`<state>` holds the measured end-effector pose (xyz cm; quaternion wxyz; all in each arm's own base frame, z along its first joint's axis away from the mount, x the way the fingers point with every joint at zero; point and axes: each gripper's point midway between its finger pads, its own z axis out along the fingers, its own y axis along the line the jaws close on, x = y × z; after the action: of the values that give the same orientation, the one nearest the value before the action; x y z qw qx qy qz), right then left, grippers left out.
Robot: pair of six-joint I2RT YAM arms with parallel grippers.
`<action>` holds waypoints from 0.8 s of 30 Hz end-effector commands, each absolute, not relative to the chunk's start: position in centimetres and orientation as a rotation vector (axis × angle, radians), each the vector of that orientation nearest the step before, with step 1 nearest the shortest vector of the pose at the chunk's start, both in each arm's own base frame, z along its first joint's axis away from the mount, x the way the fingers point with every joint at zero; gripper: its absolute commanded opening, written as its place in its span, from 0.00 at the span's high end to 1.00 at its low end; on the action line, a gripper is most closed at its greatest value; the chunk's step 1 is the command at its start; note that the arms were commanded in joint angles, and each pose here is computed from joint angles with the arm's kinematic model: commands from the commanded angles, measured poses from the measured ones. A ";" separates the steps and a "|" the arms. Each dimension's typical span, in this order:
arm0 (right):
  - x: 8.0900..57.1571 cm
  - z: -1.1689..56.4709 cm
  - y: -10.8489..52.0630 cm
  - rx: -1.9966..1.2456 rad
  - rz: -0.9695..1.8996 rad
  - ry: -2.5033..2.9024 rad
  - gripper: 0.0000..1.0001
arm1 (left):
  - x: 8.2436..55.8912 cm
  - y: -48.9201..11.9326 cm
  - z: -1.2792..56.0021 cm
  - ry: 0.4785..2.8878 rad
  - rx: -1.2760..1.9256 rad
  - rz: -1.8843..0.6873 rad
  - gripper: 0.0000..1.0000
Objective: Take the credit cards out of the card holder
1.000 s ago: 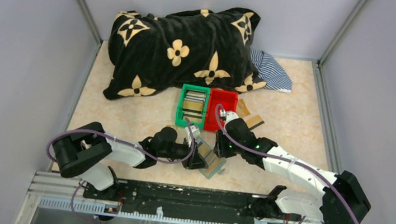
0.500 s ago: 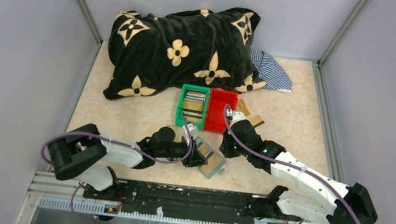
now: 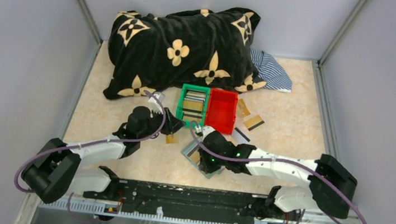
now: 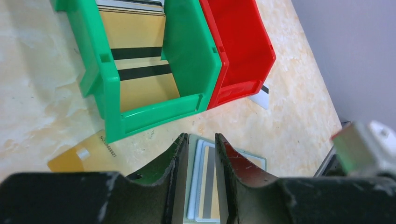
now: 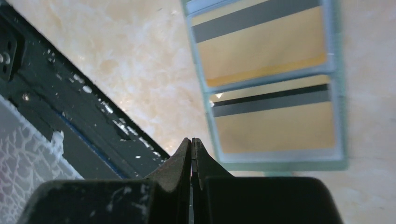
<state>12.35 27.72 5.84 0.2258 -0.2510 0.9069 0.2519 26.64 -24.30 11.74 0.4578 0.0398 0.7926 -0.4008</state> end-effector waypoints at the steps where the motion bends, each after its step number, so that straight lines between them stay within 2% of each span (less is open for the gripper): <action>1: 10.1 6.9 31.8 -0.822 0.788 2.481 1.00 | 27.1 -25.5 13.0 1.948 0.092 -1.055 0.67; 6: 8.5 5.2 32.1 -0.837 0.809 2.536 1.00 | 26.2 -26.7 12.7 1.967 0.115 -1.152 0.66; 12: 8.2 2.6 29.5 -0.773 0.709 2.617 1.00 | 25.7 -26.5 12.8 1.958 0.103 -1.172 0.66; 24: 10.7 1.7 24.0 -0.502 0.601 2.697 1.00 | 25.5 -26.7 12.5 1.970 0.128 -1.179 0.66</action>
<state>9.29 26.15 1.44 0.1472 -0.2160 0.9373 0.2305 25.86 -26.32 12.11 0.4107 0.0385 0.7900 -0.4536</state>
